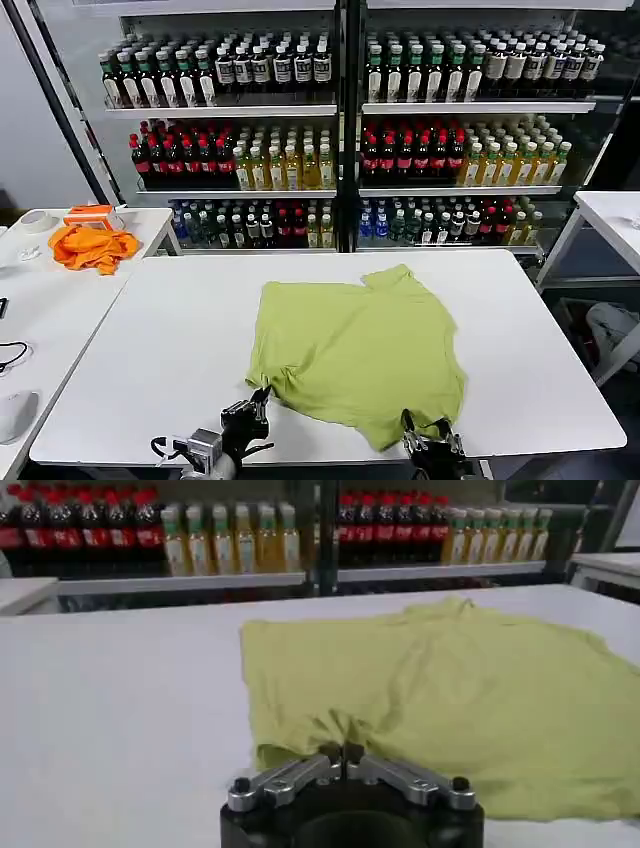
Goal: Fold and organize the clothes.
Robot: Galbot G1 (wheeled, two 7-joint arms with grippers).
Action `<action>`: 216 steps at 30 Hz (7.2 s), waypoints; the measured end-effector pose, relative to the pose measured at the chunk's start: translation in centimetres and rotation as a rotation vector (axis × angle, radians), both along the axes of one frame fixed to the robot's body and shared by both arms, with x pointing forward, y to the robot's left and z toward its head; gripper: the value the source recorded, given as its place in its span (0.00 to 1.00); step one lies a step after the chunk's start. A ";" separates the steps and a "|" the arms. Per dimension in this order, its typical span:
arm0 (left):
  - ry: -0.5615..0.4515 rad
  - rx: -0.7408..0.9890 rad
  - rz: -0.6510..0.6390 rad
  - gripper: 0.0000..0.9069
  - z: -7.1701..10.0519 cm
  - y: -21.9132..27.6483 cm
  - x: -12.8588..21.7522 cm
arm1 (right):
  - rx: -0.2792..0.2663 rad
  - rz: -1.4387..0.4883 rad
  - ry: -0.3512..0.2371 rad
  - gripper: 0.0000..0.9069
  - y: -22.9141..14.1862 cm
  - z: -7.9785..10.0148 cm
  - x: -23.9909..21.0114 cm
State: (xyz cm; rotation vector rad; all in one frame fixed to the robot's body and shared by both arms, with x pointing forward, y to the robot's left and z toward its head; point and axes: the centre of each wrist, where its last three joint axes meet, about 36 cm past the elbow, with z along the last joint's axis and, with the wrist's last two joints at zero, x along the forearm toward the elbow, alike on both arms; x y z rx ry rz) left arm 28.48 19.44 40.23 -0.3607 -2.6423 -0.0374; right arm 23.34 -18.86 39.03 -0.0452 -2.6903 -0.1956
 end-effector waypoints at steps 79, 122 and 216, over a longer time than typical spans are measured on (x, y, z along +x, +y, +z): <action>-0.073 0.084 0.019 1.00 -2.3 0.9 6.8 | -0.286 0.109 -0.124 1.00 -7.6 1.1 10.4; -0.011 0.052 0.039 0.07 -3.6 0.4 4.7 | -0.163 0.088 0.024 0.00 -9.3 -1.1 8.8; 0.016 0.179 0.034 0.02 -1.6 1.2 19.0 | -0.114 0.110 0.055 0.29 -1.3 -0.7 32.2</action>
